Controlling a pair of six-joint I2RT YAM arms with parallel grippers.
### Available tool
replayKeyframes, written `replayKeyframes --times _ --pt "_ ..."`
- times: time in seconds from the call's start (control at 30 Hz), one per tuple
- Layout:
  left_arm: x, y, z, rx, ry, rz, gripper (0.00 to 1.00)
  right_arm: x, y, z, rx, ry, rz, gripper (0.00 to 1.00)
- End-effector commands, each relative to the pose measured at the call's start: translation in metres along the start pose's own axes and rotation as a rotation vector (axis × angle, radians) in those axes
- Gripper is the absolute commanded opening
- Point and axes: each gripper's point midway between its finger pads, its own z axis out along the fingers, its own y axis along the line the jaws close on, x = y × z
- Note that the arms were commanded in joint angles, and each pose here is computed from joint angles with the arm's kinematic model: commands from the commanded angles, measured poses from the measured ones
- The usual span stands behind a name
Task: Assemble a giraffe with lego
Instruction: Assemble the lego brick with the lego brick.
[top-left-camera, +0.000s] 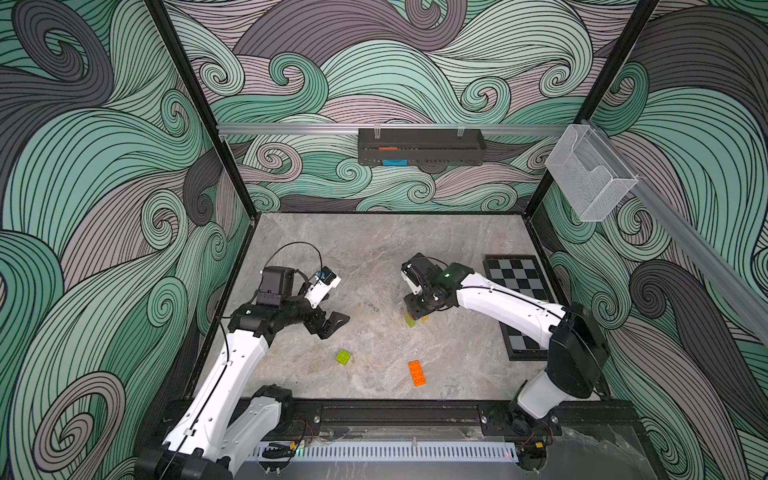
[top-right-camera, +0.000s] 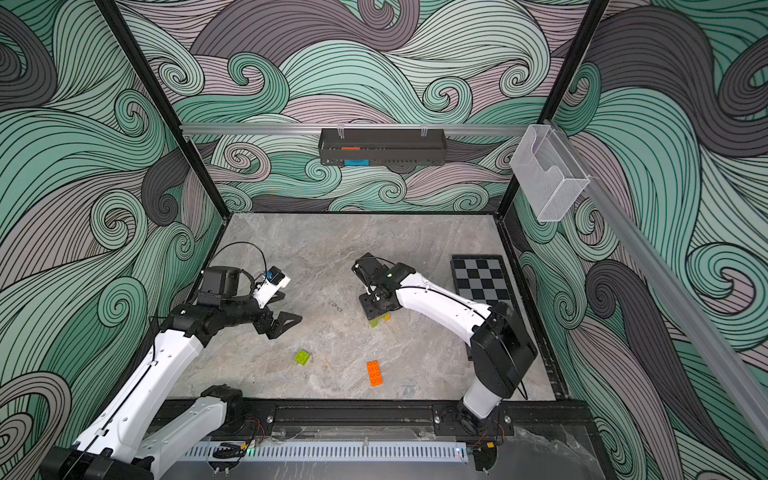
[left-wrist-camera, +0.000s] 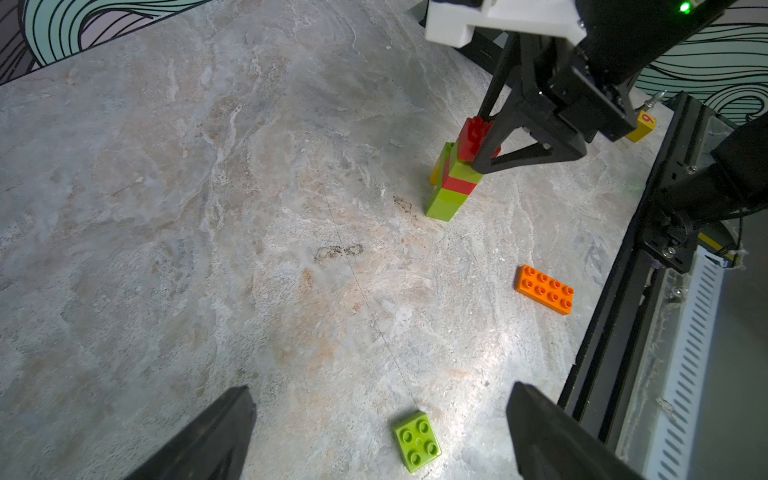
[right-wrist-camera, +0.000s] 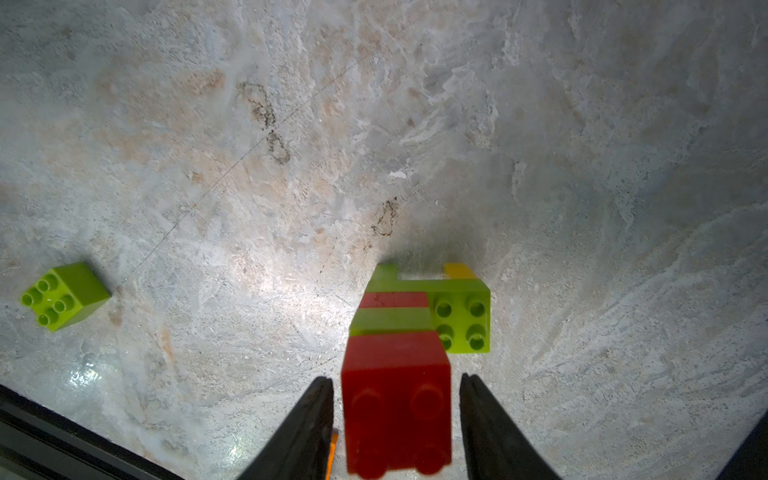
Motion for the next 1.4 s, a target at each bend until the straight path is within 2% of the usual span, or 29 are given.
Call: replayKeyframes --times 0.0,0.3,0.57,0.77,1.03,1.2,1.37 --pt "0.000 -0.001 0.000 0.009 -0.005 0.011 0.99 -0.010 0.000 -0.015 -0.012 -0.037 -0.002 0.51" --pt "0.000 -0.001 0.000 0.008 -0.005 0.012 0.98 -0.008 0.000 -0.011 -0.012 -0.021 -0.005 0.43" --pt "0.000 -0.001 0.001 0.009 -0.006 0.012 0.99 -0.003 -0.003 -0.006 0.001 -0.007 -0.004 0.28" --pt "0.000 -0.001 0.001 0.009 -0.005 0.011 0.99 0.008 -0.011 0.007 0.047 0.031 -0.006 0.21" --pt "-0.001 -0.001 0.001 0.011 -0.005 0.010 0.99 0.033 -0.022 0.033 0.116 0.143 -0.011 0.15" --pt "-0.001 -0.001 0.001 0.011 -0.006 0.012 0.99 0.054 -0.030 0.050 0.166 0.237 -0.021 0.04" --pt "-0.001 -0.002 0.001 0.012 -0.006 0.015 0.99 0.069 -0.036 0.055 0.207 0.320 -0.034 0.01"
